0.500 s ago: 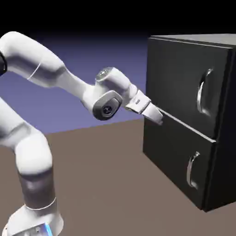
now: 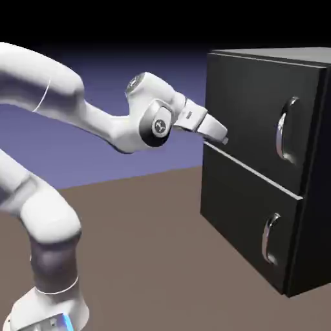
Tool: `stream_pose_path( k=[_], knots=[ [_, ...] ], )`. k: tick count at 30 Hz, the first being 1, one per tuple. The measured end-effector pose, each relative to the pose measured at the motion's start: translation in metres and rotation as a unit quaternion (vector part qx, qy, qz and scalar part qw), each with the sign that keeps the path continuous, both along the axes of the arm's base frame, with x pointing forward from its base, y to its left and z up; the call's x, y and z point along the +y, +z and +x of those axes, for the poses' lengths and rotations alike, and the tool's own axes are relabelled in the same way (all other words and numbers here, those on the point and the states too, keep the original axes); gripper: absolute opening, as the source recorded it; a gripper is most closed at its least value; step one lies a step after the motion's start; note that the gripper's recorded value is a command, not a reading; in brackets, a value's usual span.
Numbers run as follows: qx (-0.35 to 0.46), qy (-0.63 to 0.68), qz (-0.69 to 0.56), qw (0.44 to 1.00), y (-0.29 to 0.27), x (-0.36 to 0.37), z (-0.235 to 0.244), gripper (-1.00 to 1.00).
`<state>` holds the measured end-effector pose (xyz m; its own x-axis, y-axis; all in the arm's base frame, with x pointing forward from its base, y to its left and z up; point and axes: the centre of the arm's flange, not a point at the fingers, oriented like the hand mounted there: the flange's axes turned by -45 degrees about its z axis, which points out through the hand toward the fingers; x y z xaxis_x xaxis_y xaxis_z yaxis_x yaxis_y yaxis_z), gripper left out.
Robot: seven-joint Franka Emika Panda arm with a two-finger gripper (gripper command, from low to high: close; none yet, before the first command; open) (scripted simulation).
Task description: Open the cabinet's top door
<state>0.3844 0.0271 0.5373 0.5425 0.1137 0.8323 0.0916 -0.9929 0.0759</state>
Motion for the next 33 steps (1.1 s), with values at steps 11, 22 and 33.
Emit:
stream_pose_path(
  k=[11,22,33],
  knots=[
    [-0.070,0.001,-0.002,0.998,0.031,-0.009,-0.008,1.00],
    [-0.140,-0.006,0.006,0.990,0.041,-0.036,-0.008,1.00],
    [-0.205,-0.016,0.022,0.978,0.030,-0.075,0.004,1.00]
  ],
)
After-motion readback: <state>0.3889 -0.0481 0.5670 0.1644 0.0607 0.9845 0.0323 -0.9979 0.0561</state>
